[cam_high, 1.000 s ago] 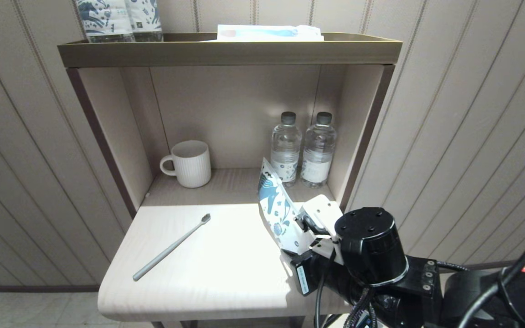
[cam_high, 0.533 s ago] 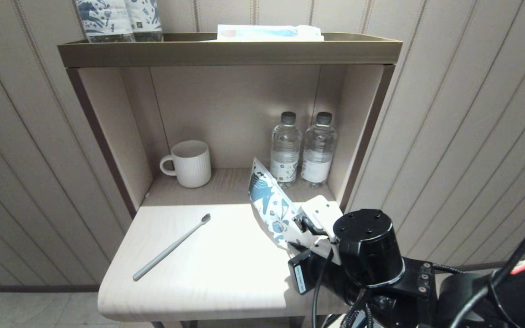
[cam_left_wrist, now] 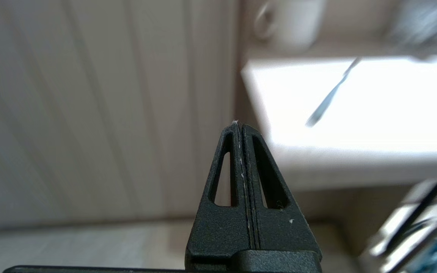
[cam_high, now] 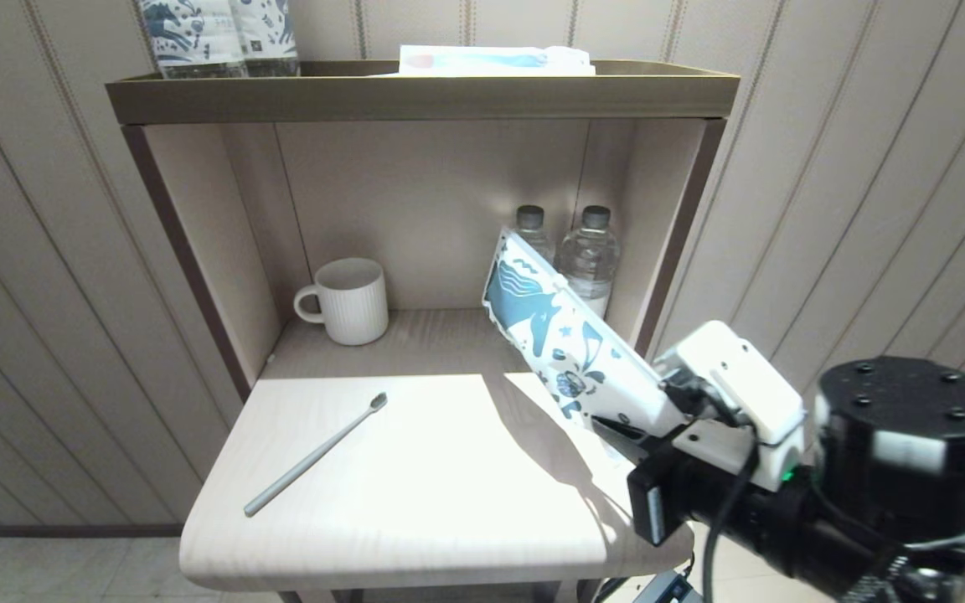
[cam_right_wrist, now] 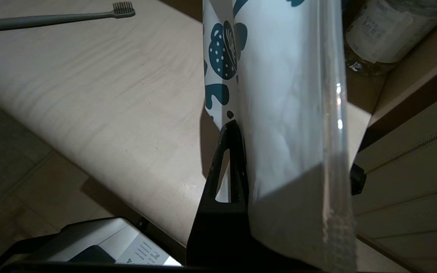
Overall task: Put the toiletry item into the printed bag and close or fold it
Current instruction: Pick up the storage bag, then hand it to the other hand
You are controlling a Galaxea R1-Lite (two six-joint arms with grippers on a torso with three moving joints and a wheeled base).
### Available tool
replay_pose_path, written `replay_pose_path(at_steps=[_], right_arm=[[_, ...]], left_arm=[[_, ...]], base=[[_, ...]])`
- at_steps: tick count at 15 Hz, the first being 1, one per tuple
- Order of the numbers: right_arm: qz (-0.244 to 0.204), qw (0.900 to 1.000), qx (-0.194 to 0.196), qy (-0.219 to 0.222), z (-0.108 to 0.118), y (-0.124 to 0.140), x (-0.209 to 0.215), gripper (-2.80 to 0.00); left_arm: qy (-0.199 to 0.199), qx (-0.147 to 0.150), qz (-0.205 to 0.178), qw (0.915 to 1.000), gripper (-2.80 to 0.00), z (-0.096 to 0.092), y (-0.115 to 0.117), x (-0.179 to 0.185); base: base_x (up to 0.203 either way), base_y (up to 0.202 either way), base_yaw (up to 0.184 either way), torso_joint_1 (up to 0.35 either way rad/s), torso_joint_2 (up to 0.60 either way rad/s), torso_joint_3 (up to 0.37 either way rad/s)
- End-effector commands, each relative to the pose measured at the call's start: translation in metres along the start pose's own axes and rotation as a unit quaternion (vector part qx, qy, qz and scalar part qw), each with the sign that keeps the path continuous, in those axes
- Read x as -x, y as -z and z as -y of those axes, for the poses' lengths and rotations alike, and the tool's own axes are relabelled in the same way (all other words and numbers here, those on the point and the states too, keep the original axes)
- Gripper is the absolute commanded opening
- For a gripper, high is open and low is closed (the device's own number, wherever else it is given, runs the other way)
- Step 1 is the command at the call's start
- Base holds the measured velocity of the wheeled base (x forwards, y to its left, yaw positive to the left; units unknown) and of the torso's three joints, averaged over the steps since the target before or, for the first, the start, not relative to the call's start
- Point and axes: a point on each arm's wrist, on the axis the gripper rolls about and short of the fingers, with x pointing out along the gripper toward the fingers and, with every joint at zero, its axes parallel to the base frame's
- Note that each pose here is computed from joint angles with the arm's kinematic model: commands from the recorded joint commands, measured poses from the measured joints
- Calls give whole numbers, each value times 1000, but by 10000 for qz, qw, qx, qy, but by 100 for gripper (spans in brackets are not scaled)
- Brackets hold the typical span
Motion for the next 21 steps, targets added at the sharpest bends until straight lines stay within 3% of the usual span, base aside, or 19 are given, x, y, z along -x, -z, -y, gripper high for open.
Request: replay_pose_path(at_steps=[1,3,4,6,7,10,13,16,19,21], right_arm=[[387,9990,-80,-209,18,-24,65,-280],[-43,9971,43,-759,25,-22,104,-280],[-430,9910,122,-1262,28,-19,122,-280],[-913,9698,300,-2240,31,-17,149,-280],[-1056,9611,521,-2497,31,-13,154,-280],[-1474,9466,950,-2704,32,-11,162,-280],[-1695,9372,1219,-2794,30,-19,156,-280],[-1650,9375,1272,-2787,26,-45,133,-280],[-1278,9437,1319,-2751,24,-82,120,-280],[-1207,9447,1310,-2754,20,-100,103,-280]], left_arm=[[429,216,230,9986,-280,3,-41,10],[1205,591,-22,9910,-280,6,-71,9],[1537,738,-169,9852,-280,7,-84,4],[2220,864,-346,9706,-280,9,-105,-7],[2499,902,-439,9631,-280,10,-115,-14],[3200,1023,-771,9387,-280,11,-142,-43],[3999,1170,-1100,9024,-280,11,-158,-78],[4554,1325,-1374,8696,-280,10,-169,-128],[5055,1446,-1680,8339,-280,19,-170,-179],[5451,1488,-1895,8030,-280,34,-171,-200]], base=[[0,0,0,0,0,0],[0,0,0,0,0,0],[0,0,0,0,0,0],[0,0,0,0,0,0],[0,0,0,0,0,0],[0,0,0,0,0,0],[0,0,0,0,0,0],[0,0,0,0,0,0],[0,0,0,0,0,0],[0,0,0,0,0,0]])
